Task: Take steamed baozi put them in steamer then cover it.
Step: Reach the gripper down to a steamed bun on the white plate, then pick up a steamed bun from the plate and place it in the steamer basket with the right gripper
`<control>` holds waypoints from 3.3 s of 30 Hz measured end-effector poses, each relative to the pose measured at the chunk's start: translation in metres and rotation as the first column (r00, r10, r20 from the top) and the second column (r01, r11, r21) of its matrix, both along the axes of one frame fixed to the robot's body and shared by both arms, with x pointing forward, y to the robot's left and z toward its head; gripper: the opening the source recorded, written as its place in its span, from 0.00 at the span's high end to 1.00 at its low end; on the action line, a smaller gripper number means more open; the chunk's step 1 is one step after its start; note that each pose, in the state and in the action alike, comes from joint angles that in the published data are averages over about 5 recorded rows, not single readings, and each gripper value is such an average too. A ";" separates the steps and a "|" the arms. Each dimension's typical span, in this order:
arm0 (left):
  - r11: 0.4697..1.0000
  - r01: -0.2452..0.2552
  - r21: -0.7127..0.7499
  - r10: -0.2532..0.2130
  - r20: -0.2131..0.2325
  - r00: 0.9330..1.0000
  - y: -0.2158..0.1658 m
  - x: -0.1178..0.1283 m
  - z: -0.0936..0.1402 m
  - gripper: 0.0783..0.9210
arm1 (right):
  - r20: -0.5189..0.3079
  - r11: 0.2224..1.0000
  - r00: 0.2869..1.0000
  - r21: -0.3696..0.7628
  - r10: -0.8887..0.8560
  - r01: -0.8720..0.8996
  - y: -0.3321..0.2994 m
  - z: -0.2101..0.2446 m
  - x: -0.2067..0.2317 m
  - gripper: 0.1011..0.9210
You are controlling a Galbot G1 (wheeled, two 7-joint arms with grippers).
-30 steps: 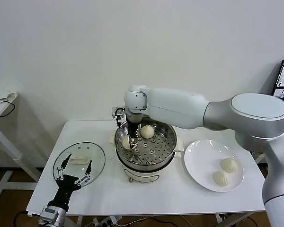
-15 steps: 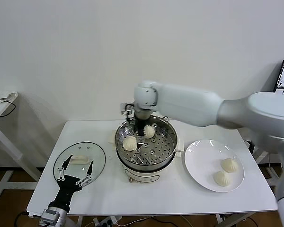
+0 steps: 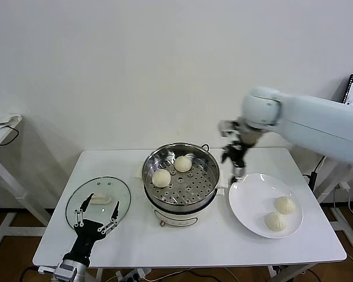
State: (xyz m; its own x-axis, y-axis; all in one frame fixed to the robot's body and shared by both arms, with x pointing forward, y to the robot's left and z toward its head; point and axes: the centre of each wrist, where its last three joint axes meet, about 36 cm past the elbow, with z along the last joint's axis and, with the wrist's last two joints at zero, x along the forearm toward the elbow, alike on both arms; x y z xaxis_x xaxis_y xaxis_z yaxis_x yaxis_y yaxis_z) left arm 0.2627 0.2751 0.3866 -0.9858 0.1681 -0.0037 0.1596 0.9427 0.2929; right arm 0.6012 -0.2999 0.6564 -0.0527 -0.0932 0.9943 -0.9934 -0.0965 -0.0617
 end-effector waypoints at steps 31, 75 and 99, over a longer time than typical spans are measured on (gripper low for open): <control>1.000 -0.001 0.003 0.001 -0.001 1.000 -0.005 -0.001 -0.002 0.12 | -0.029 0.993 0.995 -0.074 -0.093 0.091 -0.103 -0.149 -0.021 0.12; 1.000 -0.003 0.008 0.004 -0.006 1.000 -0.004 0.001 -0.004 0.12 | -0.062 0.993 0.994 -0.085 -0.092 0.087 -0.102 -0.177 -0.017 0.31; 1.000 -0.001 0.017 0.001 0.007 1.000 -0.005 0.000 0.003 0.12 | 0.160 0.940 0.926 -0.049 0.341 -0.338 -0.015 0.041 0.009 0.32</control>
State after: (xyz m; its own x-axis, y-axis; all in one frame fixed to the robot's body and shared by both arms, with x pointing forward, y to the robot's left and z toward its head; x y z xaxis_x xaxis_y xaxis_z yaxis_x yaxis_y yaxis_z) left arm 0.2624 0.2702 0.3895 -0.9859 0.1674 -0.0077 0.1568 0.9379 0.3095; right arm 0.6104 -0.3147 0.6970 -0.1837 -0.1138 0.9764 -0.8772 -0.4293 -0.2151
